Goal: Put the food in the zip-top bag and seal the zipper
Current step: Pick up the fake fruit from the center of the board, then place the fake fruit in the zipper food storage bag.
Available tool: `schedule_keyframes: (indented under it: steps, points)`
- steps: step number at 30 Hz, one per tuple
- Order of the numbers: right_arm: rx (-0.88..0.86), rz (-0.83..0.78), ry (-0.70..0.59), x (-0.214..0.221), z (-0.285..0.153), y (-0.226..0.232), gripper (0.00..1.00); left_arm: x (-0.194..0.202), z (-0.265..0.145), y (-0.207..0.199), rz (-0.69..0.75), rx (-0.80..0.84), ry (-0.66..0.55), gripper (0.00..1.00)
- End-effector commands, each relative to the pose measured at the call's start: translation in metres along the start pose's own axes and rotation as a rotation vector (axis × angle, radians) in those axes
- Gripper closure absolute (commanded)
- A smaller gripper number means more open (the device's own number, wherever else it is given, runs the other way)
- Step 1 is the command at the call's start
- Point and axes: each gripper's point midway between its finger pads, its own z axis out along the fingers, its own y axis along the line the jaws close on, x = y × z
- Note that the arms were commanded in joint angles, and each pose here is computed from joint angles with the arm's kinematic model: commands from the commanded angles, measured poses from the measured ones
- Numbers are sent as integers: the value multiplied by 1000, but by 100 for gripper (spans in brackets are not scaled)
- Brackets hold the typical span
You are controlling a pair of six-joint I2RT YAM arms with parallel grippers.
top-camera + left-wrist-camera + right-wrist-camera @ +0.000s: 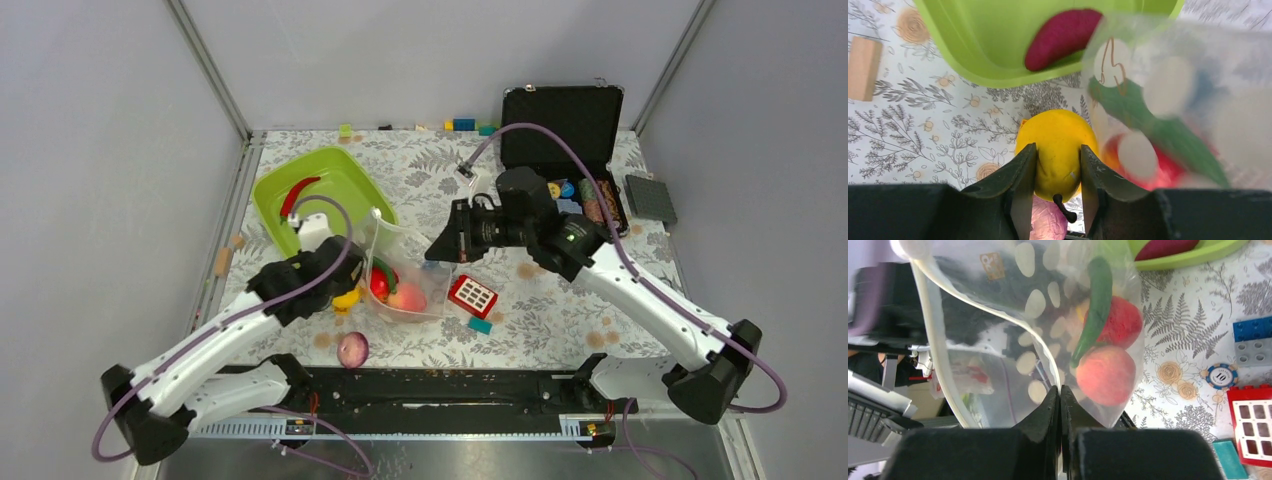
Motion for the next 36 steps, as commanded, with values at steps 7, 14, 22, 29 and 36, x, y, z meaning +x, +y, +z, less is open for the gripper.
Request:
schedule_keyframes:
  steps: [7,14,22,29,36]
  points:
    - [311,132,-85,4,-2,-98,100,-50,-37,13,-144,30,-185,100]
    - [606,60,-172,-10,-51,-146,100,-85,-70,-57,-84,368,-218,100]
    - [559,-13,-203,-26,-63,-126,100,-148,-139,-150,-9,774,-314,100]
    - [442,6,-199,-24,-54,-107,100,-150,-163,-227,82,1032,-255,100]
    - [494,16,-214,-22,-58,-117,100,-113,-142,-257,237,978,-162,98]
